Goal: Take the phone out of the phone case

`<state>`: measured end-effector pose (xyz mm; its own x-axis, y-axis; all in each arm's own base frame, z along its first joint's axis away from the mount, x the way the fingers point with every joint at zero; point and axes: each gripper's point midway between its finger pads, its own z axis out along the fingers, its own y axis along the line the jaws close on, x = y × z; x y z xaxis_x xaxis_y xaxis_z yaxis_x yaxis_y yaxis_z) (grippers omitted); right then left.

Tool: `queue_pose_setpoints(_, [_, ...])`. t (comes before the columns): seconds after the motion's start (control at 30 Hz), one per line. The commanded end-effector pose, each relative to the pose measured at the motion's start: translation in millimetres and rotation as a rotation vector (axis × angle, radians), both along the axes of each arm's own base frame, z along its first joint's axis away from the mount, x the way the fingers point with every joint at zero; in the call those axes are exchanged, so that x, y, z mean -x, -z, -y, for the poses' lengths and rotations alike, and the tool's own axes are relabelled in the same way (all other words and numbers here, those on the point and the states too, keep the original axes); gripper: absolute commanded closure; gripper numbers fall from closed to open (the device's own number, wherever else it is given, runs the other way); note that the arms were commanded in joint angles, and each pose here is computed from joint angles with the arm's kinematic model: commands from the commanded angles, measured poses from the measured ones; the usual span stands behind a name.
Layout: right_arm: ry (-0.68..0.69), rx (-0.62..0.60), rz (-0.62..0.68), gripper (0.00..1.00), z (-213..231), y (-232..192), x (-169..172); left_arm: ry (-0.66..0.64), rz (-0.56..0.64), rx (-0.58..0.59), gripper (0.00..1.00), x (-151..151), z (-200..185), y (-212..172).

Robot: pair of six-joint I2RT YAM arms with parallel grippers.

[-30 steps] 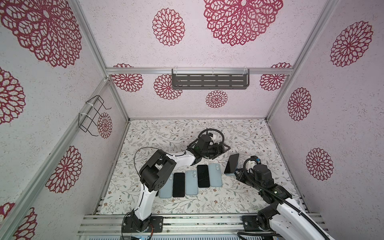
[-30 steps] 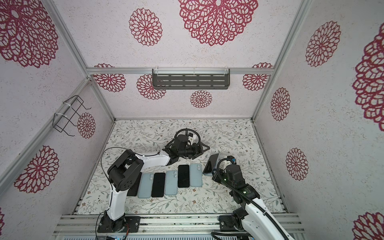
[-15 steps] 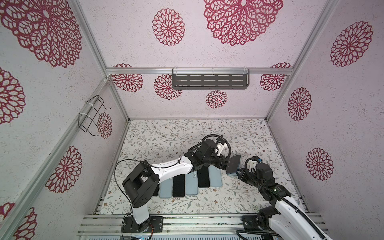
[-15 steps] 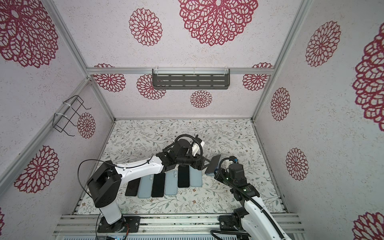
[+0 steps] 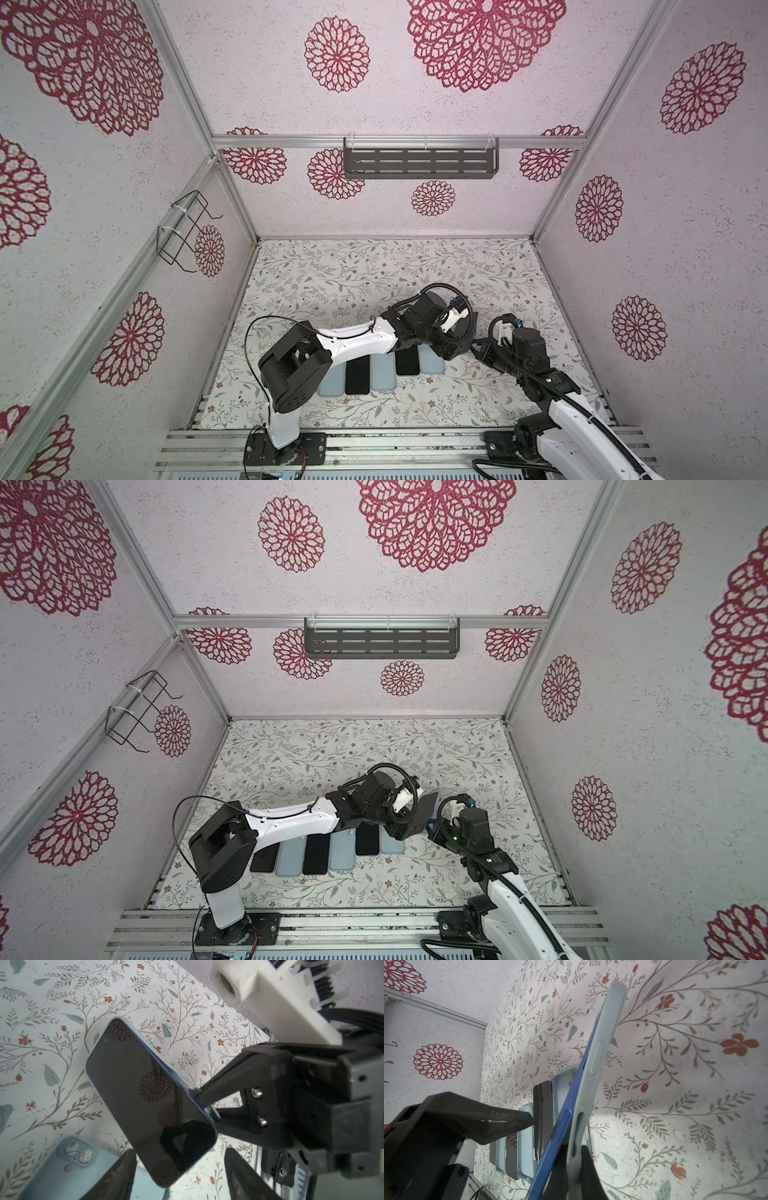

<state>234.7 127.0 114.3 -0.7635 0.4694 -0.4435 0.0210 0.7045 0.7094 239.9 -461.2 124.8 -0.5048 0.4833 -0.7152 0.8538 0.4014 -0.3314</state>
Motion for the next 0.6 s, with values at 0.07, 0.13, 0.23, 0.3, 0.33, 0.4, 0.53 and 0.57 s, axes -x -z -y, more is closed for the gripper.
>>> queue_pose_setpoints(0.07, [-0.02,-0.058,0.091,1.0,-7.6,-24.1,-10.4,0.029,0.068,-0.038,0.3,3.2,8.2,9.9])
queue_pose_setpoints(0.13, [-0.021,-0.064,0.091,1.0,-8.4,-24.2,-10.5,0.005,0.098,-0.057,0.33,-0.6,8.4,13.8])
queue_pose_setpoints(0.23, [-0.027,-0.082,0.092,1.0,-10.5,-24.3,-9.9,-0.055,0.156,-0.087,0.45,-12.8,4.9,15.7])
queue_pose_setpoints(0.3, [-0.031,-0.087,0.09,1.0,-11.2,-23.5,-9.3,-0.084,0.192,-0.085,0.46,-18.8,3.3,11.7])
queue_pose_setpoints(0.33, [-0.036,-0.09,0.087,1.0,-12.0,-22.1,-8.2,-0.089,0.203,-0.08,0.45,-19.7,3.1,9.0])
queue_pose_setpoints(0.4, [-0.041,-0.092,0.079,1.0,-12.5,-18.8,-6.1,-0.087,0.214,-0.071,0.45,-20.1,3.3,5.4])
queue_pose_setpoints(0.53, [-0.045,-0.109,0.077,1.0,-14.0,-16.8,-3.9,-0.095,0.228,-0.102,0.49,-23.6,3.1,10.4])
queue_pose_setpoints(0.57, [-0.045,-0.115,0.081,1.0,-14.3,-18.1,-4.2,-0.101,0.24,-0.113,0.51,-23.9,3.3,11.8])
